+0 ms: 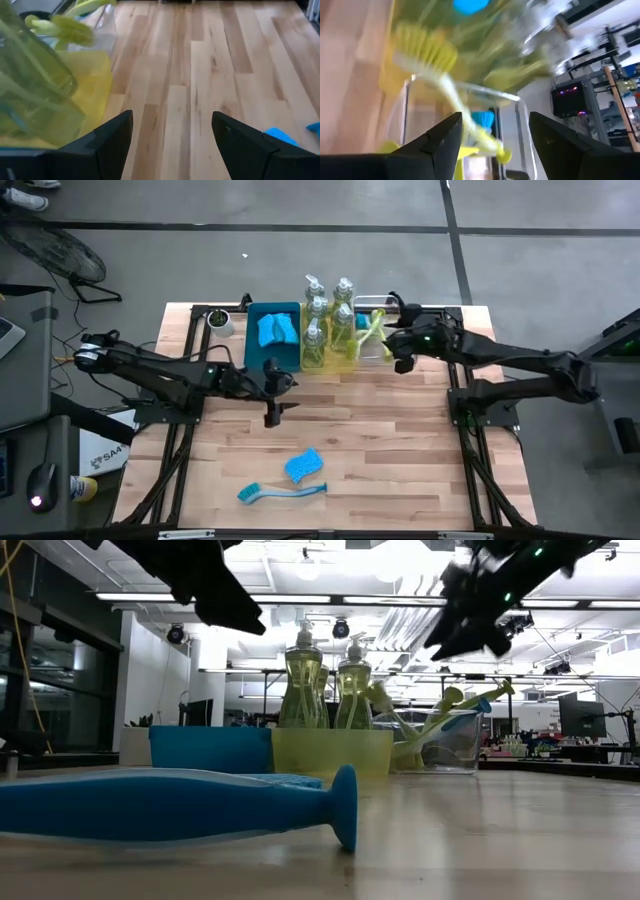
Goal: Pick & Place Kitchen Sink Supplies
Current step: Put the blue sponge into the blue bin
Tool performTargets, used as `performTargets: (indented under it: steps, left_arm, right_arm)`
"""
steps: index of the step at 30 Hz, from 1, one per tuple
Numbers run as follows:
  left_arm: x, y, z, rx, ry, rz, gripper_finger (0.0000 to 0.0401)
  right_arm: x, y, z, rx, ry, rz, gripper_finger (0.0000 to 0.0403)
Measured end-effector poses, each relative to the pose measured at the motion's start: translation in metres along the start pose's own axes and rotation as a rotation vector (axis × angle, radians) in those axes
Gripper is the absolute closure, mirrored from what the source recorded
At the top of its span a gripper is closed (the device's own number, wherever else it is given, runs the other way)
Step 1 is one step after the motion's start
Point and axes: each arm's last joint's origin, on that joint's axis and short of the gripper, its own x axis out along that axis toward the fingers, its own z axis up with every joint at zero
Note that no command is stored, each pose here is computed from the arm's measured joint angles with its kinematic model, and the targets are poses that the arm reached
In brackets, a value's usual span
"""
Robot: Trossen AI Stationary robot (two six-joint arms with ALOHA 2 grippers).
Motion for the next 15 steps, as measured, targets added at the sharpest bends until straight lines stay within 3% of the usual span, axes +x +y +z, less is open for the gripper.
performTargets:
  steps: [7,11,15]
  left_arm:
    - [-0.027,0.006,0.005,-0.070,-0.031,-0.010,0.0133]
    - [-0.032,0.002,0.001,-0.105,0.002,-0.039,0.0133]
    - [-0.031,-0.011,-0.007,-0.131,0.097,-0.145,0.0133]
  right_arm:
    - [-0.042,-0.002,0.005,0.179,-0.128,-0.036,0.0178]
    - [-0.056,0.009,0.010,0.216,-0.207,0.073,0.0178]
    - [-0.062,0.023,0.018,0.286,-0.242,0.169,0.0178]
